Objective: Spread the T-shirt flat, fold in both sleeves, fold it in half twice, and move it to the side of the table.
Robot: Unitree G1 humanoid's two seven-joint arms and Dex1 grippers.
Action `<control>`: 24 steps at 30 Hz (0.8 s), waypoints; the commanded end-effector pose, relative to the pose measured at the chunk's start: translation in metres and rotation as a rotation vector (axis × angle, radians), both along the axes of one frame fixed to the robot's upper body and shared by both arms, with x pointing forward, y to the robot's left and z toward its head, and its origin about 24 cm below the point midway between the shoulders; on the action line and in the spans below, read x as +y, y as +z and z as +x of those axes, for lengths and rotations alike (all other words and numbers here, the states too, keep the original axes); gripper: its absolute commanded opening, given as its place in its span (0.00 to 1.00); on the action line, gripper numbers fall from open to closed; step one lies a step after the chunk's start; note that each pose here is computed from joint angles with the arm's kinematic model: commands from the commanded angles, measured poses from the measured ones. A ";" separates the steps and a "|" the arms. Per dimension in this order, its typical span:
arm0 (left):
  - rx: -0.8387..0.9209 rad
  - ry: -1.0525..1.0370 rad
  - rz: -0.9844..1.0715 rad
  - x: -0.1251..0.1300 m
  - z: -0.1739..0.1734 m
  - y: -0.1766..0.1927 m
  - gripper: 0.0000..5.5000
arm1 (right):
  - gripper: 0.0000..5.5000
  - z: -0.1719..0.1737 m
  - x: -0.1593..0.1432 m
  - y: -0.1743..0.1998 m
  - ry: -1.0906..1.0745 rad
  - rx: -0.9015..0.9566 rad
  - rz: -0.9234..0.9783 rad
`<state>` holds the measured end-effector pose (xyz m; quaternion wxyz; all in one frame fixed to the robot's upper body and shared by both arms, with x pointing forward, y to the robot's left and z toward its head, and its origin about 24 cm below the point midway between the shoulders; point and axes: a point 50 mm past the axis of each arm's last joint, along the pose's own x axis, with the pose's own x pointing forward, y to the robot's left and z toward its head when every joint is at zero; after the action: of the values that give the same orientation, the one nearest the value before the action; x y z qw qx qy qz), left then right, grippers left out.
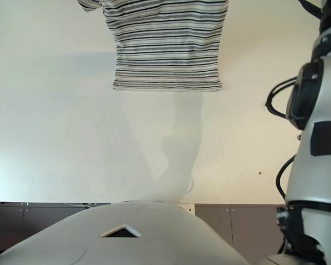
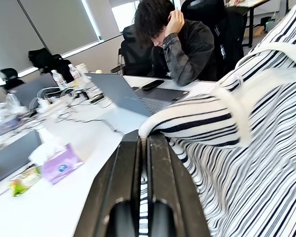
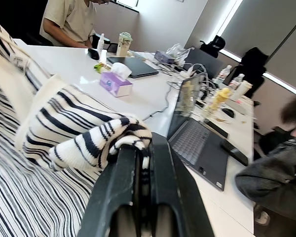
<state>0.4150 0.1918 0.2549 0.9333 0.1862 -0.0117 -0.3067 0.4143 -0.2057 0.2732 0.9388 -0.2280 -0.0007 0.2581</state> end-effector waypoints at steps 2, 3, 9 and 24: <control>-0.120 0.196 0.034 -0.009 0.008 0.033 0.02 | 0.02 0.009 0.017 0.021 -0.156 -0.118 -0.048; -0.144 0.231 0.029 -0.010 0.009 0.039 0.02 | 0.02 0.010 0.019 0.024 -0.185 -0.138 -0.047; -0.252 0.329 -0.014 -0.006 0.006 0.072 0.02 | 0.02 0.009 0.023 0.050 -0.251 -0.240 0.034; -0.118 -0.469 -0.076 0.037 -0.041 0.049 0.02 | 0.02 -0.036 -0.017 0.028 0.433 -0.109 0.012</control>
<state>0.3869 0.1996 0.3273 0.8577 0.1758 -0.1464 -0.4604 0.3949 -0.2091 0.3104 0.8904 -0.2280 -0.1009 0.3807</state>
